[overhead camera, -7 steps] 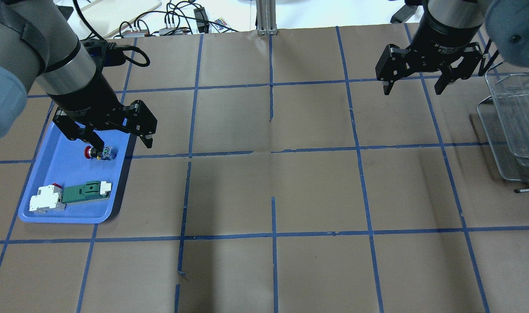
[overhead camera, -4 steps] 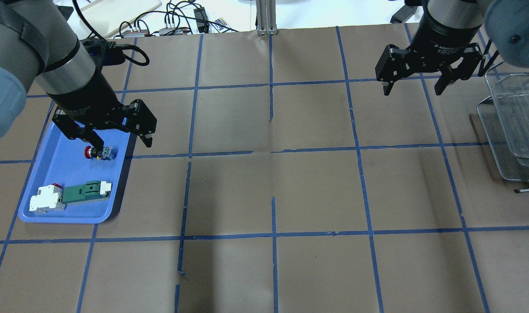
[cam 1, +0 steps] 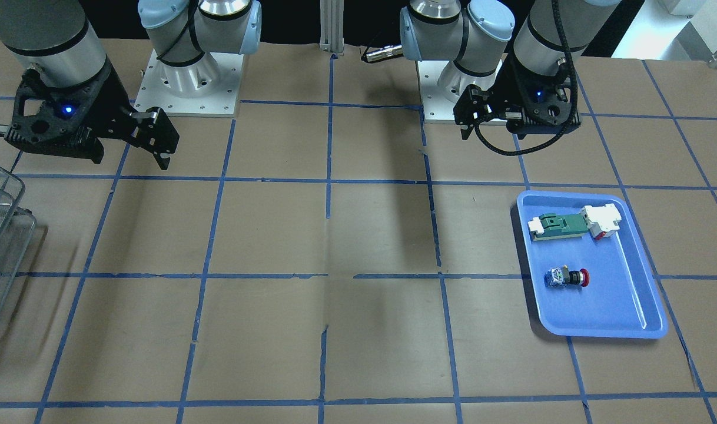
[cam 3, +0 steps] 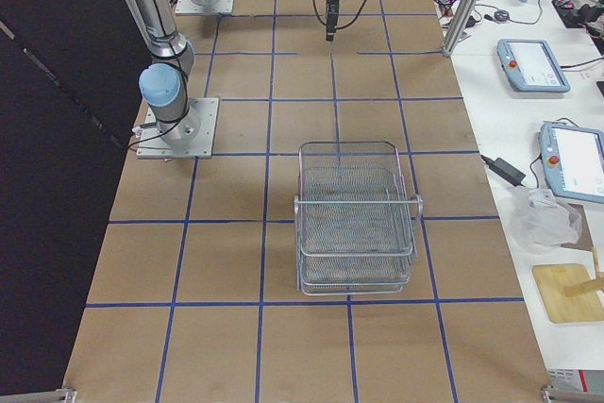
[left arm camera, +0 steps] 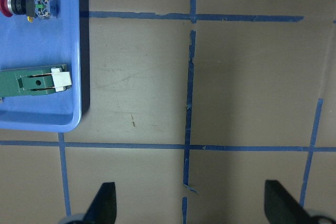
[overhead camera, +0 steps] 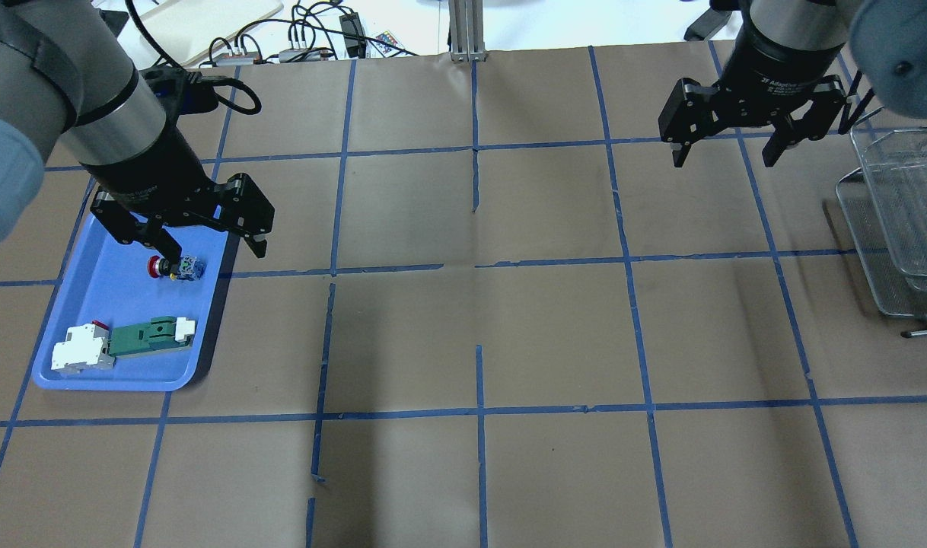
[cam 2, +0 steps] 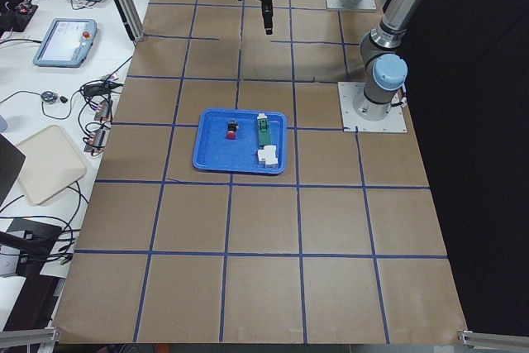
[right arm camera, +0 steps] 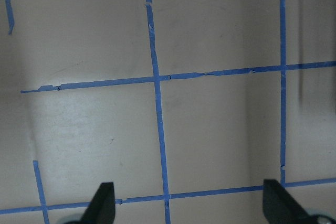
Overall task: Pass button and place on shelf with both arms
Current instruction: 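Move the left gripper back and lower it beside the blue tray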
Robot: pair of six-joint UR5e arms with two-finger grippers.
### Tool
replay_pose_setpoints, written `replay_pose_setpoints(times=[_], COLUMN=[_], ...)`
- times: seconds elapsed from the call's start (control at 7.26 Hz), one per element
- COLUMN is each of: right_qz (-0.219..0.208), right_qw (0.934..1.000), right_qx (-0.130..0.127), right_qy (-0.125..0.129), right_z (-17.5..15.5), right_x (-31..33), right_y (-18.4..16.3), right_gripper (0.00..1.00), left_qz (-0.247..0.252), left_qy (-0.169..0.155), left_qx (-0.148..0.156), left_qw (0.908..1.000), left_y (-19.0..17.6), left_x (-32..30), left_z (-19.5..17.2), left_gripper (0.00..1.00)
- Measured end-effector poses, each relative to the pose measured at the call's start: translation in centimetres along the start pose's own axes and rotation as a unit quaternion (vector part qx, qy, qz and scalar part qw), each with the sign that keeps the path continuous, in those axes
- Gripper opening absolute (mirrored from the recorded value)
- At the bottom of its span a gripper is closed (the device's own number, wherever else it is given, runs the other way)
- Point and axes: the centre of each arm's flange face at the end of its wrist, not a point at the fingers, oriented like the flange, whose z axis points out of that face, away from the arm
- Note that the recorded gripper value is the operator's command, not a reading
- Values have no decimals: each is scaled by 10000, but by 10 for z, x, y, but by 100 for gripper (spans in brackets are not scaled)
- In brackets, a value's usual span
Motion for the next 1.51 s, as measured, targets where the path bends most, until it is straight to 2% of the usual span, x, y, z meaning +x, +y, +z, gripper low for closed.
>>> replay_pose_setpoints(times=[0.69, 0.83, 0.96, 1.1, 1.24, 1.38, 1.51], right_qz=[7, 6, -4, -24, -40, -43, -44], right_qw=[10000, 10000, 10000, 10000, 10000, 10000, 10000], right_qx=[7, 7, 3, -1, -7, -7, 3], right_qy=[5, 7, 9, 13, 13, 12, 14], right_z=[-1, -1, 0, 0, 0, 0, 1], right_x=[0, 1, 0, -1, -1, -2, -2], right_y=[1, 1, 0, 0, 1, 1, 0], right_gripper=[100, 100, 100, 100, 100, 100, 100], left_qz=[-154, -471, -1019, -1628, -2202, -2716, -3169], left_qy=[19, 28, 68, 129, 196, 360, 670], left_qx=[-108, -5, 239, 439, 501, 479, 434], left_qw=[9998, 9989, 9945, 9856, 9740, 9606, 9451], left_y=[-6, -16, -31, -43, -50, -54, -56], left_x=[-8, -18, -42, -80, -127, -175, -218], left_z=[12, 19, 25, 30, 35, 42, 51], left_gripper=[100, 100, 100, 100, 100, 100, 100])
